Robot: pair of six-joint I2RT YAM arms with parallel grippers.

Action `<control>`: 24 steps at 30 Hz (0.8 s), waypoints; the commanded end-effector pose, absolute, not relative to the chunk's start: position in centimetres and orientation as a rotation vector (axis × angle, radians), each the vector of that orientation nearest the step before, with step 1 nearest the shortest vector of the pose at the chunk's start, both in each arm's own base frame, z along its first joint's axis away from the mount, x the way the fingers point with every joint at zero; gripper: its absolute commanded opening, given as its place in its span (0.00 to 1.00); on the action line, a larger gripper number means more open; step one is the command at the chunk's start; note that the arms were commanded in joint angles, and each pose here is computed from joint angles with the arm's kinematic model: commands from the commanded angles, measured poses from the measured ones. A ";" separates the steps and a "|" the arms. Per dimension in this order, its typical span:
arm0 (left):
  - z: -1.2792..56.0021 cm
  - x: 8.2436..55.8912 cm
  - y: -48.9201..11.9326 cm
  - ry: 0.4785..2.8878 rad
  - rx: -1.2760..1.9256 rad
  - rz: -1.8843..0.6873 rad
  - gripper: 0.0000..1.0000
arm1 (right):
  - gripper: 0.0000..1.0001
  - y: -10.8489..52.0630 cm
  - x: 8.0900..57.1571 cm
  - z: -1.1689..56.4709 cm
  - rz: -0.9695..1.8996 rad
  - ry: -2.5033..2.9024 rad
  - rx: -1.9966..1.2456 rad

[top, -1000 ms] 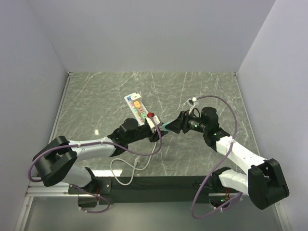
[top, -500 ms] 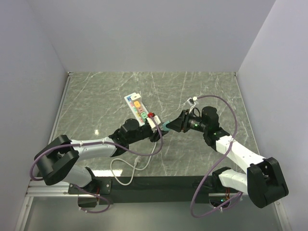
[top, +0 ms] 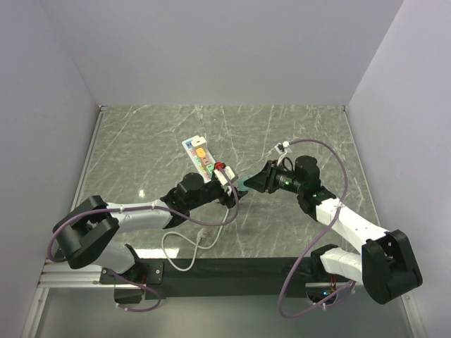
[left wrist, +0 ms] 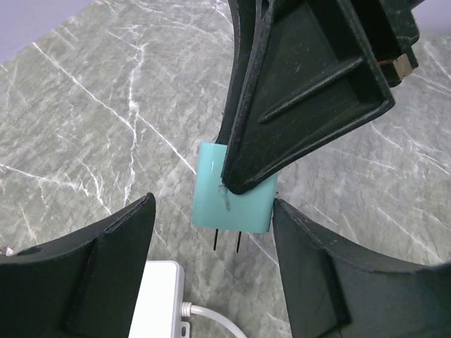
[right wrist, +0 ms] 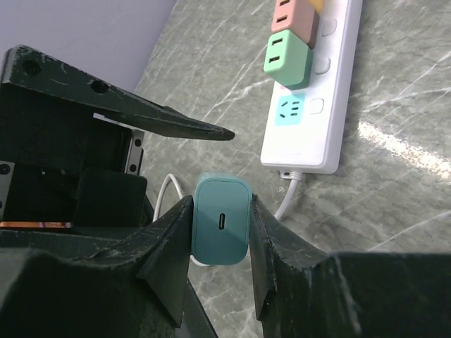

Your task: Insert the plug

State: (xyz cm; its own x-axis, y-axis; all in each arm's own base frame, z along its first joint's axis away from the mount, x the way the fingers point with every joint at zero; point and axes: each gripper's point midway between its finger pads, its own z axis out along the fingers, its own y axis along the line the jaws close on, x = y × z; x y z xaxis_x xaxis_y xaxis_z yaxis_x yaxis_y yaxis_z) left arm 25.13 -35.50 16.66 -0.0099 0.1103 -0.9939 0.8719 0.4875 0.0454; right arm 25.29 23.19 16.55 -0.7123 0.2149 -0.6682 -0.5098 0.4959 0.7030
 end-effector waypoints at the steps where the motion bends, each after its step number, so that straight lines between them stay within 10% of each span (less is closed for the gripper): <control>1: 18.2 25.6 -35.5 1.427 0.866 -0.758 0.73 | 0.00 23.1 27.0 19.0 1.202 1.922 -0.263; 14: 18.4 23.2 -32.8 1.431 0.903 -0.809 0.76 | 0.00 20.8 28.5 19.3 1.005 1.917 -0.227; 24: 17.9 29.8 -26.1 1.576 0.577 -0.718 0.76 | 0.00 19.4 27.7 22.0 0.870 1.801 -0.283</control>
State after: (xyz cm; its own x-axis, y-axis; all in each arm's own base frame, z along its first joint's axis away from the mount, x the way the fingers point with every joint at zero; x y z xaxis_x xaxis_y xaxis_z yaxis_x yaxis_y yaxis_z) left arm 28.11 -27.34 17.16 -0.0882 0.0356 -0.9955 0.7776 0.6270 -0.0464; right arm 27.01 19.81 19.64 -0.4997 0.2221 -0.8372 -0.5427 0.6731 0.5025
